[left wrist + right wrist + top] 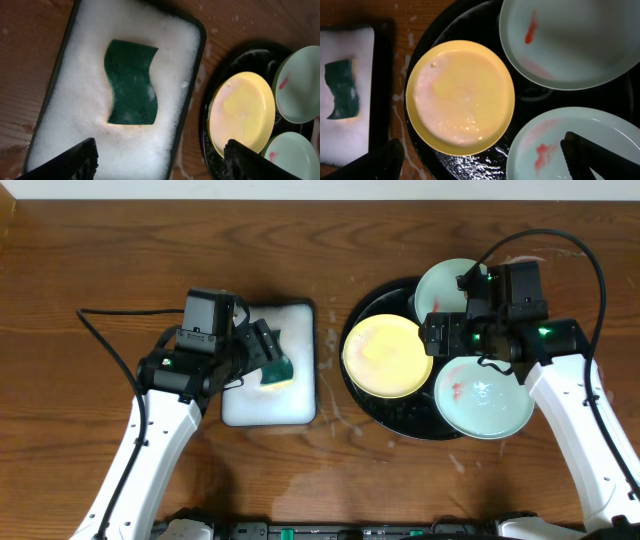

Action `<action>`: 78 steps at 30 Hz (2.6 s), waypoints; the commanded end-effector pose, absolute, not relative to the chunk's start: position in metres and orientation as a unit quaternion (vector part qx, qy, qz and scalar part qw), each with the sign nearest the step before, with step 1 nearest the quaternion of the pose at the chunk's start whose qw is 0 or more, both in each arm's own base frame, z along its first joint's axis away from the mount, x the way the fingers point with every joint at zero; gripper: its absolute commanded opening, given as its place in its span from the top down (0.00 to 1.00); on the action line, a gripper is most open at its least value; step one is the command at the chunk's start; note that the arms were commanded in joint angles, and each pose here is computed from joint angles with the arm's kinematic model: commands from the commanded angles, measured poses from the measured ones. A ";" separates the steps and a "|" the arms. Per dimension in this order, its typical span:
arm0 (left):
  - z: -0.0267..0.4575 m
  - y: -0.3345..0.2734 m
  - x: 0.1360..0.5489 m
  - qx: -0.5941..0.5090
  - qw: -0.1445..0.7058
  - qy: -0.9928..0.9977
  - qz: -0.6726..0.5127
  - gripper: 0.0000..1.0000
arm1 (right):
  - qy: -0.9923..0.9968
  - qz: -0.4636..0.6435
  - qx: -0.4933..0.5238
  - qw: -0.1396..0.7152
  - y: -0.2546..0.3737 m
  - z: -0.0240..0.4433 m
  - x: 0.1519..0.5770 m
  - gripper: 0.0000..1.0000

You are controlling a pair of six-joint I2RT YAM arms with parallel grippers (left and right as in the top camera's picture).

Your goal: Clean dirty plates on tray and stack at the side

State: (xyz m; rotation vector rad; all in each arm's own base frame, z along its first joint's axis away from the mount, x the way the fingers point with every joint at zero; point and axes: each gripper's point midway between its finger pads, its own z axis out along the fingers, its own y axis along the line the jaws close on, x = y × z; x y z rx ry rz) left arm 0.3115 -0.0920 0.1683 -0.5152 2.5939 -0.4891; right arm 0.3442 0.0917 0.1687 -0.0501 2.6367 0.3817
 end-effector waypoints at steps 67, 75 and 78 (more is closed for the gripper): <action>0.134 -0.089 0.328 -0.153 0.172 0.952 -0.204 0.27 | 0.961 0.137 -0.014 0.241 0.092 0.172 0.344 0.01; 0.125 -0.062 0.337 -0.173 0.199 0.956 -0.126 0.31 | 0.961 0.136 -0.014 0.241 0.092 0.172 0.344 0.01; 0.117 -0.069 0.337 -0.166 0.188 0.960 -0.125 0.31 | 0.960 0.139 -0.014 0.244 0.093 0.173 0.345 0.01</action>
